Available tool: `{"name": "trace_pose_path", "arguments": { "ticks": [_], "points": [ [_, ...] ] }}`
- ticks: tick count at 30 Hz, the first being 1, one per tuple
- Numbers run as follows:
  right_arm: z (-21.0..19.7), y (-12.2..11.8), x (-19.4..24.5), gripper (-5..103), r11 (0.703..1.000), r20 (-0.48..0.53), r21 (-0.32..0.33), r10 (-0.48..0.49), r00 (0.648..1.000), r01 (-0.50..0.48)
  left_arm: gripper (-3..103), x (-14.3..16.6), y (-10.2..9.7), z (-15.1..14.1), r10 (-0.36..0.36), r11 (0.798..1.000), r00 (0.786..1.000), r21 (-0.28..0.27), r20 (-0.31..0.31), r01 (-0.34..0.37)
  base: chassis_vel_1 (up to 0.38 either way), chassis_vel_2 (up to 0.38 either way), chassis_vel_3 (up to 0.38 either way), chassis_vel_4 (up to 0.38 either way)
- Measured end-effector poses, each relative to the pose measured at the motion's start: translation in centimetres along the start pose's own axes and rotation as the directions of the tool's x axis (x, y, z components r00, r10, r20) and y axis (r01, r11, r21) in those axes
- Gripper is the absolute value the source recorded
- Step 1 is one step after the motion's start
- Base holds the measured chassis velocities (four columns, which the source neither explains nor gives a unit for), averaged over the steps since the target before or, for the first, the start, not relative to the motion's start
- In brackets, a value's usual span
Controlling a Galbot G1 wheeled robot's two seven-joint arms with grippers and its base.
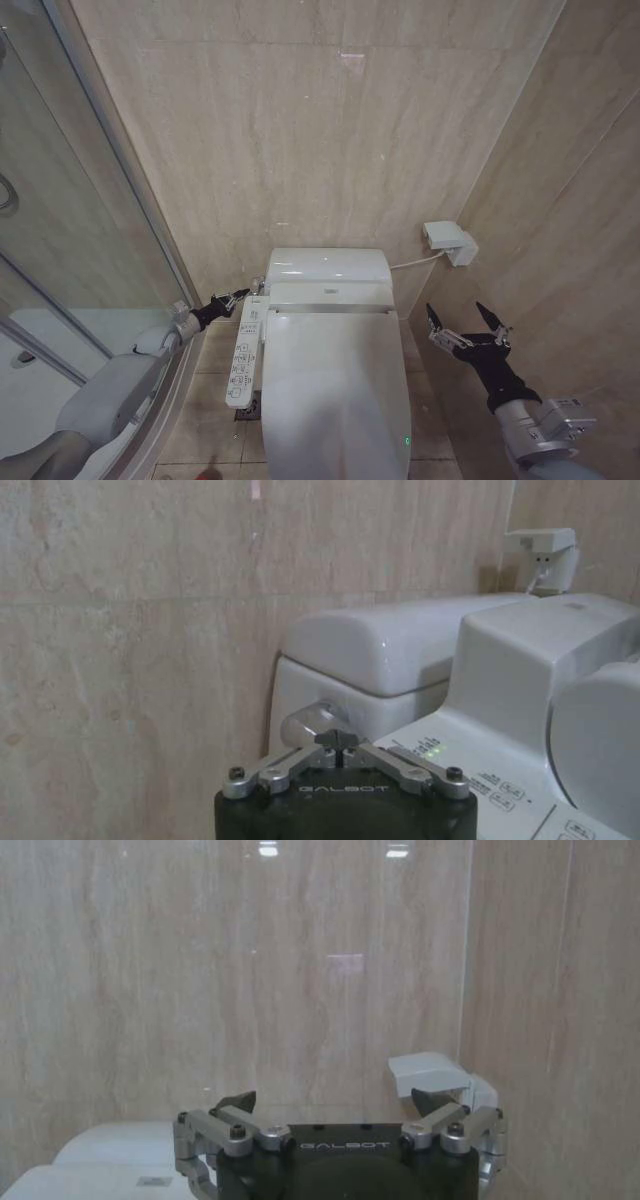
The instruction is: Open the toilet lid, clean the toilet bowl with a toilet brush, close the toilet lid, and flush.
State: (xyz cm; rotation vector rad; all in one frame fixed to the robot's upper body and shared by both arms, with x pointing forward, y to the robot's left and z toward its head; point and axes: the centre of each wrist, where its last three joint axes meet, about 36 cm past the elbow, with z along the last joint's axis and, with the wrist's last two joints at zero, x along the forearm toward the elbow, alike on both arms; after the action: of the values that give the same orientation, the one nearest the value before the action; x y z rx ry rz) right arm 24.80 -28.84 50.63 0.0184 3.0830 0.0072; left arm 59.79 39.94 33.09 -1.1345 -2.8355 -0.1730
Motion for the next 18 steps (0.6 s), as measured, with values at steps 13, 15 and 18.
{"name": "trace_pose_path", "arguments": {
  "ticks": [13, 15, 18],
  "points": [
    [0.00, 0.00, 0.00, 100, 1.000, 0.000, 0.000, 0.000, 1.000, 0.000, 0, 0.62, 0.56, -0.17, -0.002, 1.000, 1.000, -0.006, 0.000, 0.002, 0.000, 0.000, 0.000, 0.000],
    [0.00, 0.00, 0.00, 100, 1.000, 0.000, 0.000, 0.000, 1.000, 0.000, 0, 0.55, 0.55, -0.25, 0.000, 1.000, 1.000, -0.007, 0.002, 0.000, 0.000, 0.000, 0.000, 0.000],
    [0.00, 0.00, 0.00, 100, 1.000, 0.000, 0.000, 0.000, 1.000, 0.000, 0, 0.45, 0.47, -0.26, 0.002, 1.000, 1.000, -0.007, 0.004, -0.002, 0.000, 0.000, 0.000, 0.000]
  ]
}}
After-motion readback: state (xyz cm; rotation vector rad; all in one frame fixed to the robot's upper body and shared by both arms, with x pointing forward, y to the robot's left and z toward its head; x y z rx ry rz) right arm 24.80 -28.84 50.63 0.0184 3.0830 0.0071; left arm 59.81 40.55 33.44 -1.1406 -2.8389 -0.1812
